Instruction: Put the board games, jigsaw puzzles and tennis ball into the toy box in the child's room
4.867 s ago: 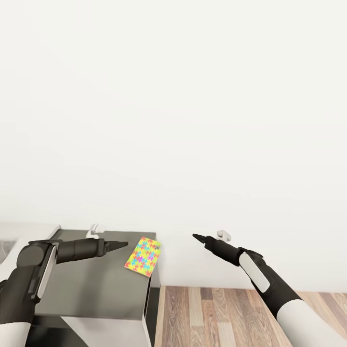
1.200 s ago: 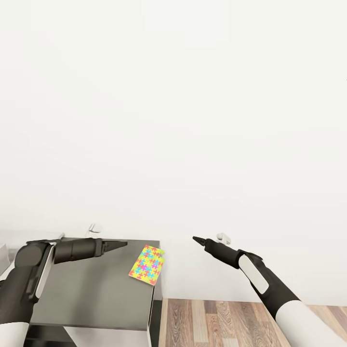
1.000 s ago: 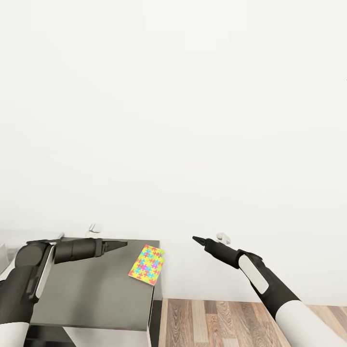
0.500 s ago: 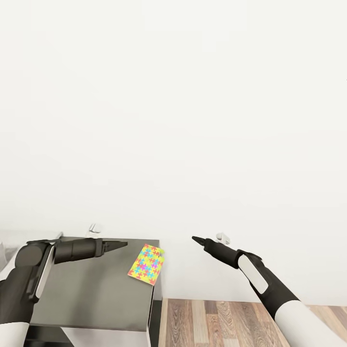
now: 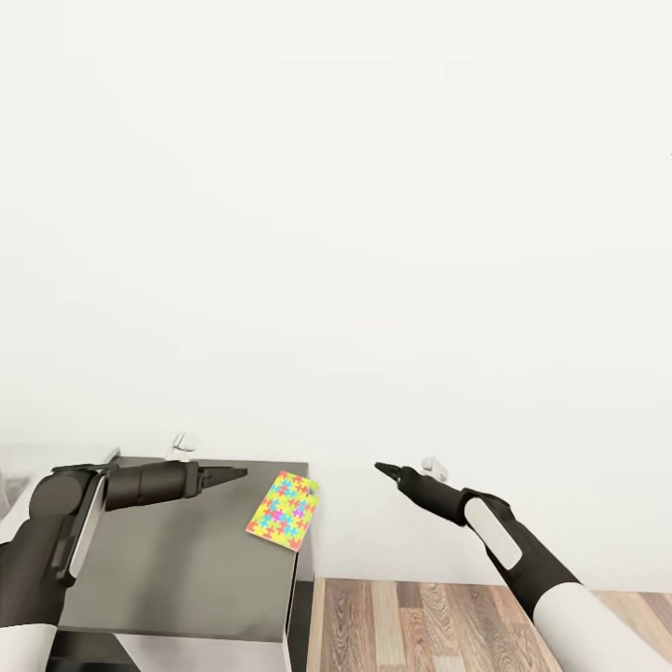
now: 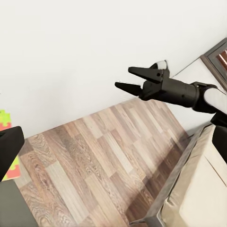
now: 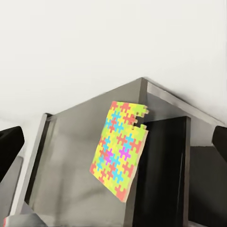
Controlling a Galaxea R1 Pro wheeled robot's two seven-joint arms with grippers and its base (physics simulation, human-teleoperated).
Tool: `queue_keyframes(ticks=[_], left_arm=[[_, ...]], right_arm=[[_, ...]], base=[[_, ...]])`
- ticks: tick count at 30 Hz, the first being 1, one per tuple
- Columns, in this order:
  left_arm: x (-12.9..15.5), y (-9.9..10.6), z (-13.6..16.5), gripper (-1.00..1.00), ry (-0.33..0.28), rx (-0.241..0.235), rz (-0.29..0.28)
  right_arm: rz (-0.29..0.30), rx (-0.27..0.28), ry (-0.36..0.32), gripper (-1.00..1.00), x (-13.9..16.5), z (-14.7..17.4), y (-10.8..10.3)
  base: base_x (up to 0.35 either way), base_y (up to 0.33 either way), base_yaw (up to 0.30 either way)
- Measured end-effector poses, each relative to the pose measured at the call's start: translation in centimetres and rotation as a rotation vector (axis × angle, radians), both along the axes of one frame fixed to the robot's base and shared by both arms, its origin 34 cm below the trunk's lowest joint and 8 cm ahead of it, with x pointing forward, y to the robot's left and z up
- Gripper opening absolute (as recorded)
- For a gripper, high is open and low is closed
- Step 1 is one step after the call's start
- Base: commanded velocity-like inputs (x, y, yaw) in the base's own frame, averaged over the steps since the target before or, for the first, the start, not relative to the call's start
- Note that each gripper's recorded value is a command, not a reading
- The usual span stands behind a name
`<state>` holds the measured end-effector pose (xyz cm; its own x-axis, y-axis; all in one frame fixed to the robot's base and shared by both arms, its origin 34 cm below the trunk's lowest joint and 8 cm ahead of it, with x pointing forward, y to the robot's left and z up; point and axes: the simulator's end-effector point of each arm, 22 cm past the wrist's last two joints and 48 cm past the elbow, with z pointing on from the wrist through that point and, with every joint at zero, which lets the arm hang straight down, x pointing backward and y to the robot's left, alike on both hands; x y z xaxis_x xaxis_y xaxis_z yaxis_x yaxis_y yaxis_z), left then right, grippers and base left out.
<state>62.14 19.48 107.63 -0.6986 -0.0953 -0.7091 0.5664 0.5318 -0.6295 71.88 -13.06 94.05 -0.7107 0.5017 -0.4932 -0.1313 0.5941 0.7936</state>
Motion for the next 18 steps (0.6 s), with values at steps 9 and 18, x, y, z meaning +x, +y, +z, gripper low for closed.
queue_keyframes(ticks=[9,18], left_arm=[[0.2,0.0,-0.9,1.0,0.001,-0.001,0.001],[0.4,-0.1,-2.0,1.0,0.002,0.0,-0.002]], right_arm=[[0.012,0.024,0.034,1.0,-0.2,-1.2,0.3],[0.047,0.035,0.079,1.0,-0.9,-2.7,1.2]], base=[[0.0,0.0,0.0],[0.0,0.0,0.0]])
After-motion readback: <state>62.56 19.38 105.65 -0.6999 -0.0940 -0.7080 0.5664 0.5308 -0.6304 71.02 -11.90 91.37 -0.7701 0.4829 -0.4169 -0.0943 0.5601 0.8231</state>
